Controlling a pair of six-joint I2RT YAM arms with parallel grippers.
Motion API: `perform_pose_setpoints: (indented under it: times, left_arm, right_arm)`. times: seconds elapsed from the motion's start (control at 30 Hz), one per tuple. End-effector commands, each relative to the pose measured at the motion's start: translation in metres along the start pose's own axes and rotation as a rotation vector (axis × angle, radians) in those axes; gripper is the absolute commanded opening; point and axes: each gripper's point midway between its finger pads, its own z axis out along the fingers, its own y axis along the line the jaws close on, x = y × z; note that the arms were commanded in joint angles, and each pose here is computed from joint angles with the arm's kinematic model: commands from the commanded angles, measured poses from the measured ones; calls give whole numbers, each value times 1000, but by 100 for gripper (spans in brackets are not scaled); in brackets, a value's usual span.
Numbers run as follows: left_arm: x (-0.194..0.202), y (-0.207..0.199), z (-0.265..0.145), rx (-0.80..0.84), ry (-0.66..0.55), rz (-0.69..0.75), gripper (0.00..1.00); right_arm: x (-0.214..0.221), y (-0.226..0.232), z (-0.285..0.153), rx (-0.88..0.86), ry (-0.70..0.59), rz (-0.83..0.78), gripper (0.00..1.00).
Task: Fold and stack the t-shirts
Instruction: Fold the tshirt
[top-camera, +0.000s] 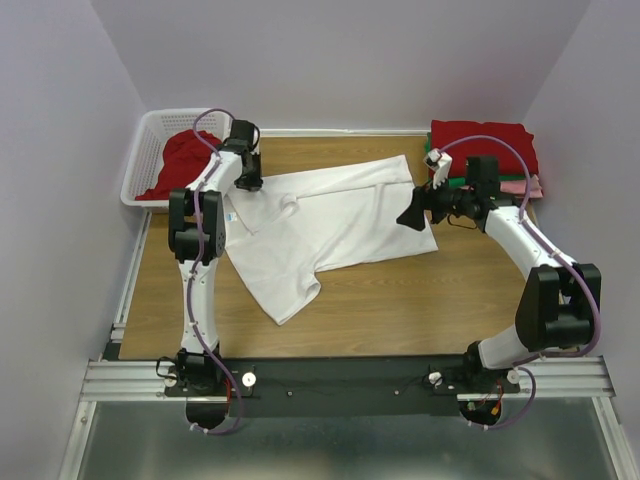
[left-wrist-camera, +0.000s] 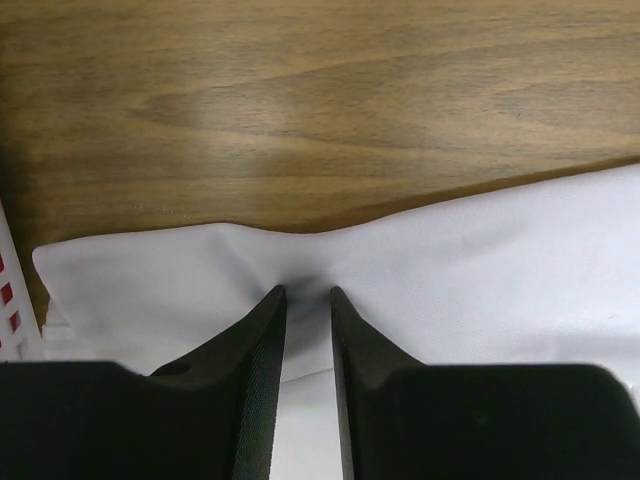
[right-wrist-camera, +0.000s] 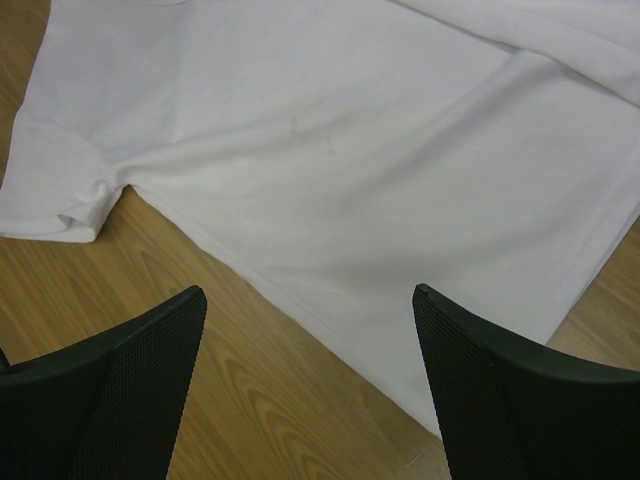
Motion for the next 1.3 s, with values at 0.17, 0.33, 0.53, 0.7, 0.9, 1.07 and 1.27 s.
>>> perform_pose_setpoints:
  times: [0.17,0.33,0.53,0.7,0.9,1.07,1.27]
  left_arm:
    - [-32,-69,-79,246,-96,79,53]
    - [-67,-85,-163,273,-277,127,61]
    - [-76,-66,-316,266,-686,199,79]
    - [10,-75,-329,442,-688,267,98]
    - [127,-106,-301,580,-353,214,81]
    - [205,-86,-275,368,-82,205,78]
    - [248,-87,-277,345,14,158,74]
  right_arm:
    - [3,18,-11,-60,-33,-62,90]
    - [6,34,-19,-106,-58,-134,91]
    - [16,60,-30,-192,-93,-258,100]
    - [33,83,-37,-285,-136,-398,100]
    - [51,78,-36,-279,-71,-453,100]
    - [52,64,-34,-229,-8,-398,100]
    - [54,61,-33,-220,7,-385,100]
